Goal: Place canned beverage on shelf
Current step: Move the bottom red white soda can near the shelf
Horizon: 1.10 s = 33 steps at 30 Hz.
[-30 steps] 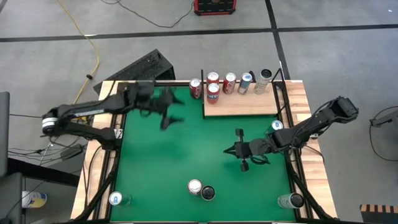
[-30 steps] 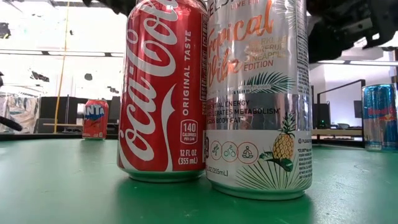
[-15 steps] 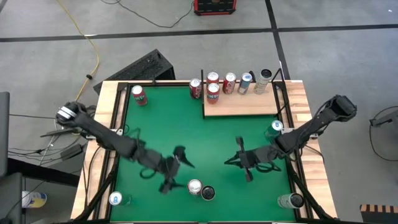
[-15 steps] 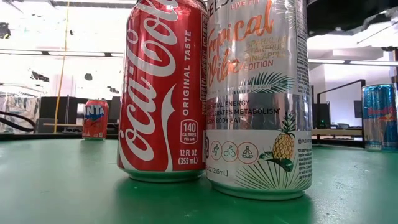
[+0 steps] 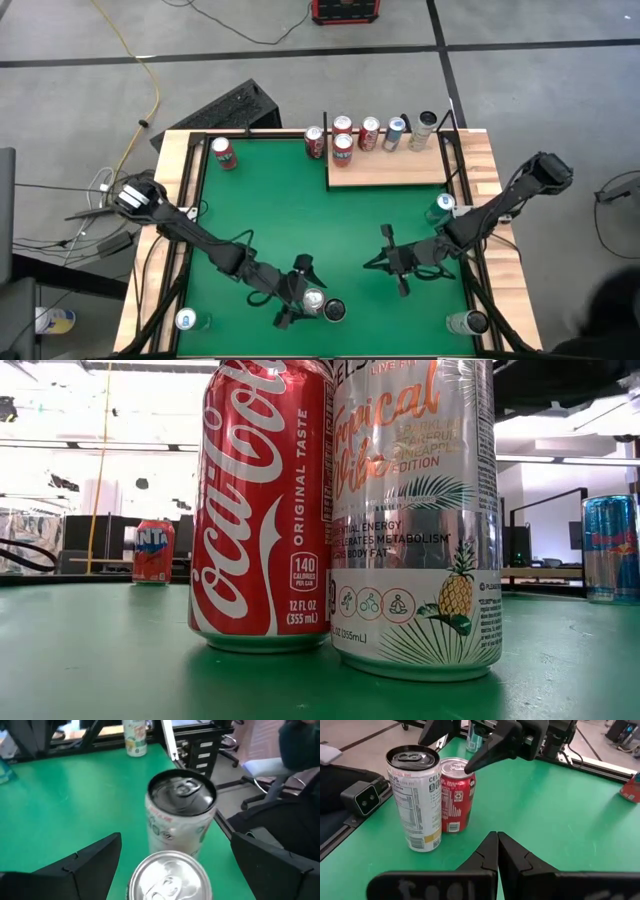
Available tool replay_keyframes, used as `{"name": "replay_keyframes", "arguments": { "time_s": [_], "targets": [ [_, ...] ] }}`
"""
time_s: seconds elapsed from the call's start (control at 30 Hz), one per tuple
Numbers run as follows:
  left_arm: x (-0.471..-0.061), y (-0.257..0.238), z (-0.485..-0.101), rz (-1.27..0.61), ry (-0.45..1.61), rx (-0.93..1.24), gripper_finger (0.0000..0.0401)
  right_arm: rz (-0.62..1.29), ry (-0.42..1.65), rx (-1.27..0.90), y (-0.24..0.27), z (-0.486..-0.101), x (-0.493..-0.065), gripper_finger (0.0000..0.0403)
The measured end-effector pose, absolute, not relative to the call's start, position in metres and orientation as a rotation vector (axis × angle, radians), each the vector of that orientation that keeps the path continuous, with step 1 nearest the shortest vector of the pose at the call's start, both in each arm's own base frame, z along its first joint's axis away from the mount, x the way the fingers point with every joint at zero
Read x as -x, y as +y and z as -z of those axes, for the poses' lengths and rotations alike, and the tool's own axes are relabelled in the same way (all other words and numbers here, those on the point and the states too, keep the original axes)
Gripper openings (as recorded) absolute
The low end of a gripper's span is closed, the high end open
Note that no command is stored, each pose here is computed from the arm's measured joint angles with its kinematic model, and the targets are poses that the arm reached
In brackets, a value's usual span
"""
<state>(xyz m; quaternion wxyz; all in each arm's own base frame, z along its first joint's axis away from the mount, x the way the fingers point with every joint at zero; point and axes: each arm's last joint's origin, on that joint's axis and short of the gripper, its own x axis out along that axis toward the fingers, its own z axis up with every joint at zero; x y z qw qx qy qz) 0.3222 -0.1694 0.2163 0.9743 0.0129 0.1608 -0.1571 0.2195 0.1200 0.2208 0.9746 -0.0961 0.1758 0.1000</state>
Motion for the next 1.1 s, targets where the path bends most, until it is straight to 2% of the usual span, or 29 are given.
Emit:
{"name": "replay_keyframes", "arguments": {
  "time_s": [0.4, 0.83, 1.1],
  "targets": [
    [-0.318, -0.167, -0.202, 0.282, 0.477, 0.003, 0.0361, -0.225, 0.359, 0.17, 0.131, -0.22, -0.213, 0.0027],
    [-0.316, -0.166, -0.199, 0.276, 0.515, 0.004, 0.0361, -0.192, 0.36, 0.13, 0.132, -0.22, -0.211, 0.0027],
    [-0.327, -0.172, -0.171, 0.295, 0.537, 0.006, 0.0361, -0.192, 0.36, 0.122, 0.133, -0.22, -0.211, 0.0027]
  ]
}}
